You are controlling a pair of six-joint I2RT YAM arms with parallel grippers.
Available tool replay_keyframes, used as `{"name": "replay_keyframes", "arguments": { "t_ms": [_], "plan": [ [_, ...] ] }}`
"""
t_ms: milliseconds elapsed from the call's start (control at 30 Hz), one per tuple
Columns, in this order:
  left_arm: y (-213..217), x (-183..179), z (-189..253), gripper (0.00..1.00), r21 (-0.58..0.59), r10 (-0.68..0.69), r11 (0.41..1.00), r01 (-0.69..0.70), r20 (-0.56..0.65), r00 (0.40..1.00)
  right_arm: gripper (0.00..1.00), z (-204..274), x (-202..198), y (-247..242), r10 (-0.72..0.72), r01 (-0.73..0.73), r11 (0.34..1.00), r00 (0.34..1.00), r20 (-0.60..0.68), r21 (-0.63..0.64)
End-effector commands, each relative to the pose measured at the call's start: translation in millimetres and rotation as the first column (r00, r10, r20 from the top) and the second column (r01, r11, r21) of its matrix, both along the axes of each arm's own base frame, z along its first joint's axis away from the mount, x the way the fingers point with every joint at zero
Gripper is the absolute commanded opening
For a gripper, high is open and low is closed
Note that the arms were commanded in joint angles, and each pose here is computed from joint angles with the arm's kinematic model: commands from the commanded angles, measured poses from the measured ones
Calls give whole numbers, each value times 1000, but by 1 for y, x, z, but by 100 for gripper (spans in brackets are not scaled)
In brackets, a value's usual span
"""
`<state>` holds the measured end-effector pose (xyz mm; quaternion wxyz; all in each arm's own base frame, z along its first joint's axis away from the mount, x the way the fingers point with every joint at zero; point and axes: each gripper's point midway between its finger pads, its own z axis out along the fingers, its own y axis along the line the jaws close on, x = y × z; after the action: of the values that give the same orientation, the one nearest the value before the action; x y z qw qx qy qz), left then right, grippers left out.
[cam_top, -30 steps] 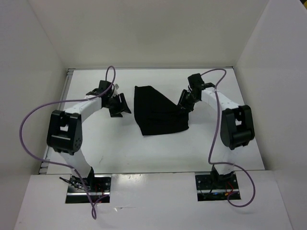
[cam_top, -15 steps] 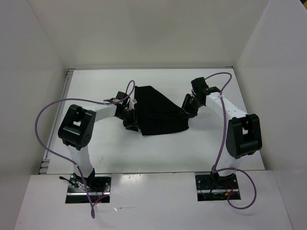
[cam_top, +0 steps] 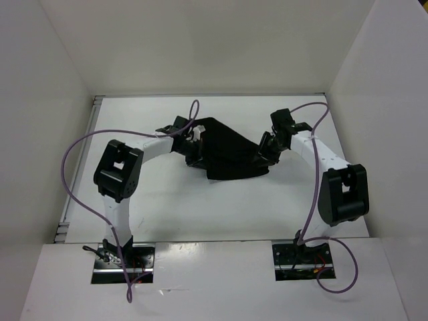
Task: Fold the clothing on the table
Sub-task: Flatten the skirt out
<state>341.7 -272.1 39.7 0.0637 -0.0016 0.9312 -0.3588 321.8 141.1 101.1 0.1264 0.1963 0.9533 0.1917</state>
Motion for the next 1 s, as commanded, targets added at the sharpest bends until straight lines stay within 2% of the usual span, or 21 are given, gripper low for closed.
{"name": "replay_keyframes", "arguments": {
  "t_ms": [0,33,67,100,133,200,267,300,433,567,700,833,967],
  "plan": [
    [-29,9,104,0,-180,-106,973,147,219,970,41,30,6,-20,-77,79,997,993,90,-16],
    [-35,-2,159,0,-262,-142,937,232,320,937,41,39,7,-25,-102,105,994,988,118,-16],
    [-35,-8,186,0,-286,-154,919,273,377,913,41,45,11,-32,-135,136,991,981,137,-4],
    [-30,-18,221,0,-286,-148,907,309,472,869,41,51,14,-35,-147,149,989,976,161,3],
    [-24,-17,227,0,-254,-125,925,282,496,859,41,61,16,-38,-165,165,986,967,192,18],
    [4,-11,195,0,-179,-69,970,162,436,897,41,63,20,-42,-179,176,984,964,197,35],
    [32,-15,128,0,-60,-33,997,51,275,961,41,57,16,-39,-160,155,987,973,165,44],
    [46,-34,75,0,5,-26,1000,26,131,991,41,53,16,-39,-147,143,989,976,160,34],
    [71,-76,0,0,137,20,991,-12,-57,998,41,36,4,-33,-102,101,995,990,102,15],
    [86,-67,-3,0,215,72,975,-63,-34,997,41,19,-14,-9,19,-21,999,999,34,50],
    [91,-64,5,0,238,83,968,-80,-3,997,41,4,-46,24,174,-173,984,983,-51,36],
    [95,-63,10,0,243,104,965,-103,8,995,41,-24,-93,52,259,-249,966,948,-187,75],
    [94,-63,10,0,242,112,964,-110,3,994,41,-40,-122,69,307,-291,951,918,-252,100]
  ]
}}
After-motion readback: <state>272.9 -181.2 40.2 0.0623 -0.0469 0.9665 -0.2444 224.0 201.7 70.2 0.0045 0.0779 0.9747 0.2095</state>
